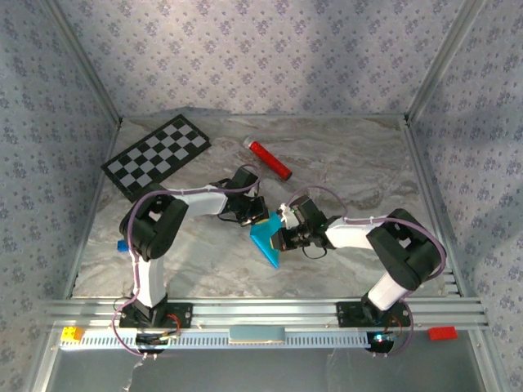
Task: Fold a paper plane with a square sheet of paper (pick it up from the middle)
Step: Third fold the triangle at the center of the table.
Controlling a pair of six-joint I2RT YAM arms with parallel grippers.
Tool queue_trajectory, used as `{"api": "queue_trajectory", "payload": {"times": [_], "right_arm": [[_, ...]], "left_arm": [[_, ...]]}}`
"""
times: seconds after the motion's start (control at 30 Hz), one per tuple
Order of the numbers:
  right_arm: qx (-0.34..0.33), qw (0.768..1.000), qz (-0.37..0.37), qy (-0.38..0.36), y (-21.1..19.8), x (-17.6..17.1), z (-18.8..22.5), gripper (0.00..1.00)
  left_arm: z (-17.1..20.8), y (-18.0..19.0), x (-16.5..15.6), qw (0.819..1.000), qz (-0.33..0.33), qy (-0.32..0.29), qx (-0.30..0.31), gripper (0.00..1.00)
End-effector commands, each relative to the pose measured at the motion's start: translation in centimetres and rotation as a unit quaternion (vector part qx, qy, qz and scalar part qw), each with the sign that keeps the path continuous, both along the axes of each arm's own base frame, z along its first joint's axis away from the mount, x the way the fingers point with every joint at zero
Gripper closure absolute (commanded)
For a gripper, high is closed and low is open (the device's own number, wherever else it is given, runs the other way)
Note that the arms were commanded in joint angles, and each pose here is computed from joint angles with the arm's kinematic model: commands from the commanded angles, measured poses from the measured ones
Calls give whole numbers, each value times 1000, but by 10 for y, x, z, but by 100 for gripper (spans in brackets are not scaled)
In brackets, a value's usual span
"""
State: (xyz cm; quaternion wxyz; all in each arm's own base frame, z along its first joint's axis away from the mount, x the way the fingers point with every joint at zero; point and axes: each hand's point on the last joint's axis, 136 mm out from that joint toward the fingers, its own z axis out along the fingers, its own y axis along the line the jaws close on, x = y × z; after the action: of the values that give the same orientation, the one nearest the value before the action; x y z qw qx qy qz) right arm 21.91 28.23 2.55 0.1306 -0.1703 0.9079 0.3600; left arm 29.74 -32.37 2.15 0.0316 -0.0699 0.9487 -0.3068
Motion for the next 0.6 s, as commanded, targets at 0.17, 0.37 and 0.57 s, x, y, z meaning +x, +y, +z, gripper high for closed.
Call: {"api": "queue_trajectory", "payload": {"times": [0.17, 0.37, 0.57], "right_arm": [[-11, 1000, 5, -2, -1, -1, -3, 98], [-21, 1000, 3, 3, -4, -3, -10, 98], [-29, 1000, 2, 3, -6, -3, -12, 98]], "left_arm": [[-10, 2, -5, 1000, 0, 16, 21, 91], [-9, 2, -4, 1000, 1, 15, 19, 91], [-9, 2, -4, 1000, 2, 14, 19, 91]]}}
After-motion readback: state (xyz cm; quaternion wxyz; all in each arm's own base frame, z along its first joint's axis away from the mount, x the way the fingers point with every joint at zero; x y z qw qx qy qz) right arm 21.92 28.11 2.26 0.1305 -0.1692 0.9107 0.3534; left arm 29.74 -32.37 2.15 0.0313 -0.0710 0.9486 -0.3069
